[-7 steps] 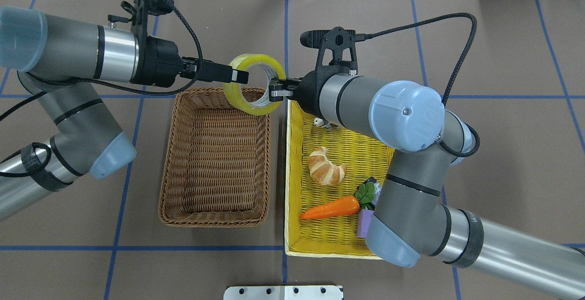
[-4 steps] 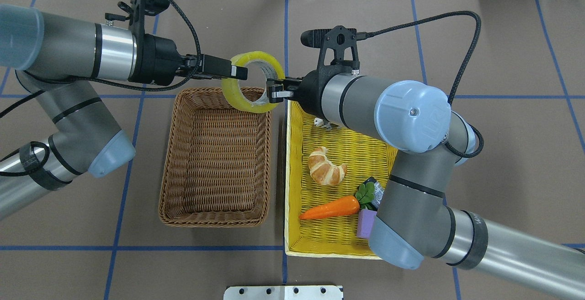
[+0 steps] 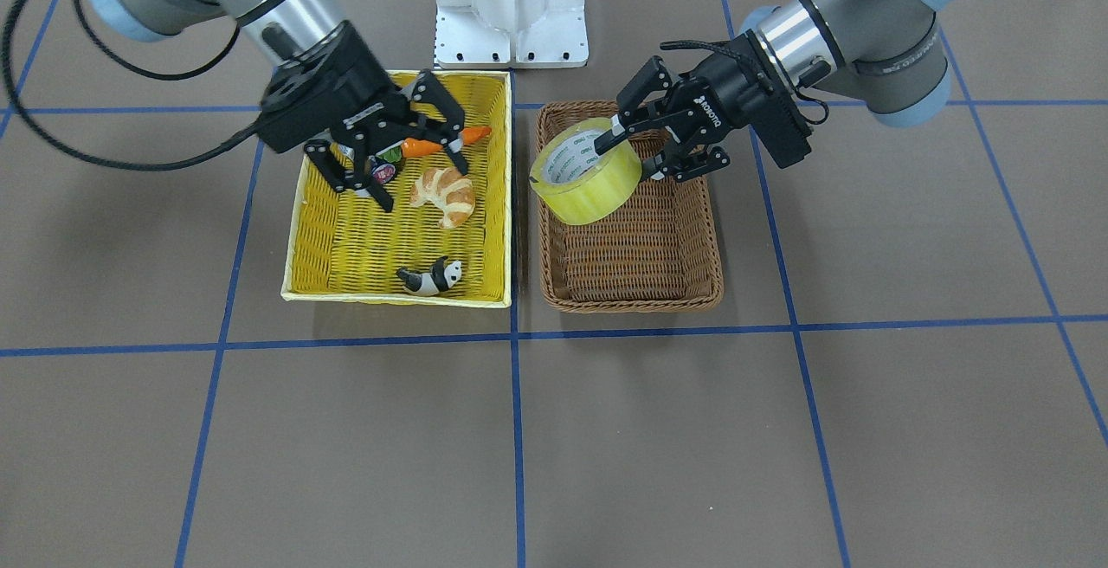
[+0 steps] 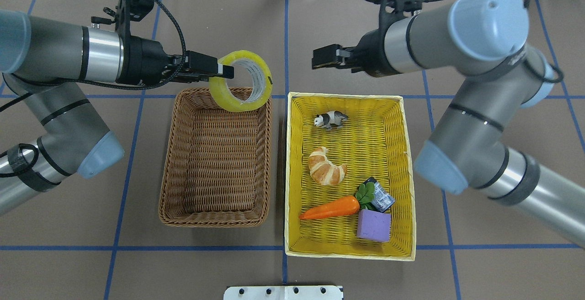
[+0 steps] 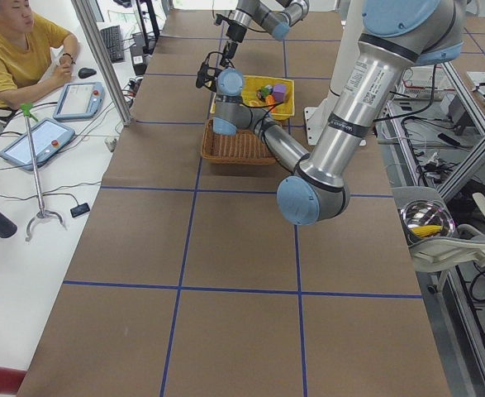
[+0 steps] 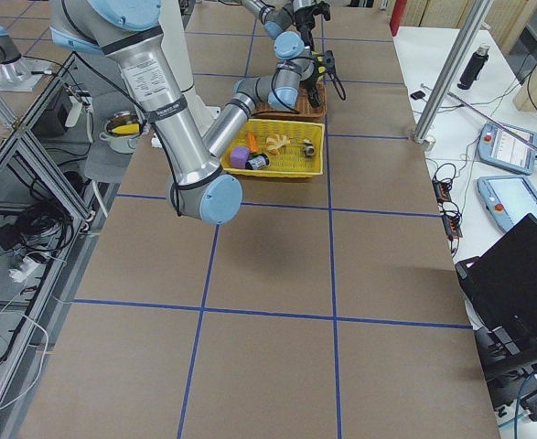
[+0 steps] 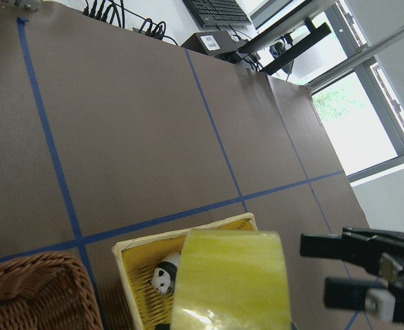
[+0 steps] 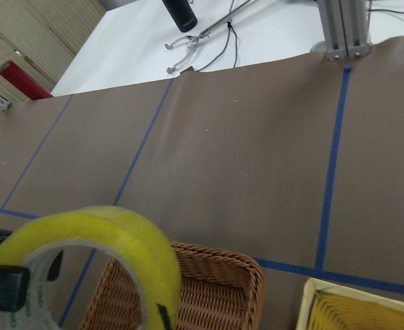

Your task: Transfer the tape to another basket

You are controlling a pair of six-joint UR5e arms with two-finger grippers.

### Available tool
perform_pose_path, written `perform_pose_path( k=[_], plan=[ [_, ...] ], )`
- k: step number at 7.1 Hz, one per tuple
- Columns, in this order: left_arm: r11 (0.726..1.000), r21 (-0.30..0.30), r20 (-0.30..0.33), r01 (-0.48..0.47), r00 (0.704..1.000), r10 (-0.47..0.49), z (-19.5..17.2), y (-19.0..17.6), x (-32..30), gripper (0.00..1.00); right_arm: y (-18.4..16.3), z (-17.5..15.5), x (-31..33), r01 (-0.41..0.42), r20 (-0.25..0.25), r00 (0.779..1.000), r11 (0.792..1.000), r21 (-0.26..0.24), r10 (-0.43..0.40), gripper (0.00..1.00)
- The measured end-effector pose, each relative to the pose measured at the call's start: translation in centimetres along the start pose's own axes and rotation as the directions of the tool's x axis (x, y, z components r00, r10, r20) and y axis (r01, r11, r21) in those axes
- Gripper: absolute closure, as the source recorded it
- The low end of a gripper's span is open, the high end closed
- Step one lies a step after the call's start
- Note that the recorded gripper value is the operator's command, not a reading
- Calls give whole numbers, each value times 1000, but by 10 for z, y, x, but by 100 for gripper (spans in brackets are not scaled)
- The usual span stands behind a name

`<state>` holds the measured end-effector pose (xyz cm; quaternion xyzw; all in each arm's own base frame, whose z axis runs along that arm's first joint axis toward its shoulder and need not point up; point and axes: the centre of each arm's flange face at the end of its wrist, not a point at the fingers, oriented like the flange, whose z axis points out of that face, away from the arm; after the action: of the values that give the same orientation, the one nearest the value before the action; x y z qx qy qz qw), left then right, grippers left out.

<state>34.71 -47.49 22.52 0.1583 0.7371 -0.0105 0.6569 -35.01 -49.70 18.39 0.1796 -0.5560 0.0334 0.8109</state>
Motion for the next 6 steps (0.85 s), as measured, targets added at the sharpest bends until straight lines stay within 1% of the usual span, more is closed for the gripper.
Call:
perform_pose_path(
  k=[1, 2, 3, 4, 5, 6],
  plan=[
    [989, -2, -7, 148, 989, -148, -2, 4, -9, 100, -39, -14, 54, -10, -76, 997, 998, -66, 5, 0],
    [964, -8, -7, 267, 964, -267, -2, 10, -20, 100, -70, -26, 118, -20, -149, 989, 994, -106, 4, 0],
    [946, -10, -2, 324, 946, -324, -2, 21, -37, 100, -95, -37, 182, -22, -208, 978, 991, -132, -6, 0],
    [938, -3, -6, 347, 938, -347, 5, 35, -55, 100, -117, -49, 245, 8, -244, 968, 985, -172, -51, 0],
    [934, 13, -13, 356, 934, -356, 19, 50, -70, 100, -135, -67, 305, 39, -267, 959, 978, -203, -94, 0],
    [932, 29, -16, 360, 933, -360, 34, 66, -79, 100, -142, -91, 363, 64, -286, 949, 972, -228, -129, 0]
  ],
)
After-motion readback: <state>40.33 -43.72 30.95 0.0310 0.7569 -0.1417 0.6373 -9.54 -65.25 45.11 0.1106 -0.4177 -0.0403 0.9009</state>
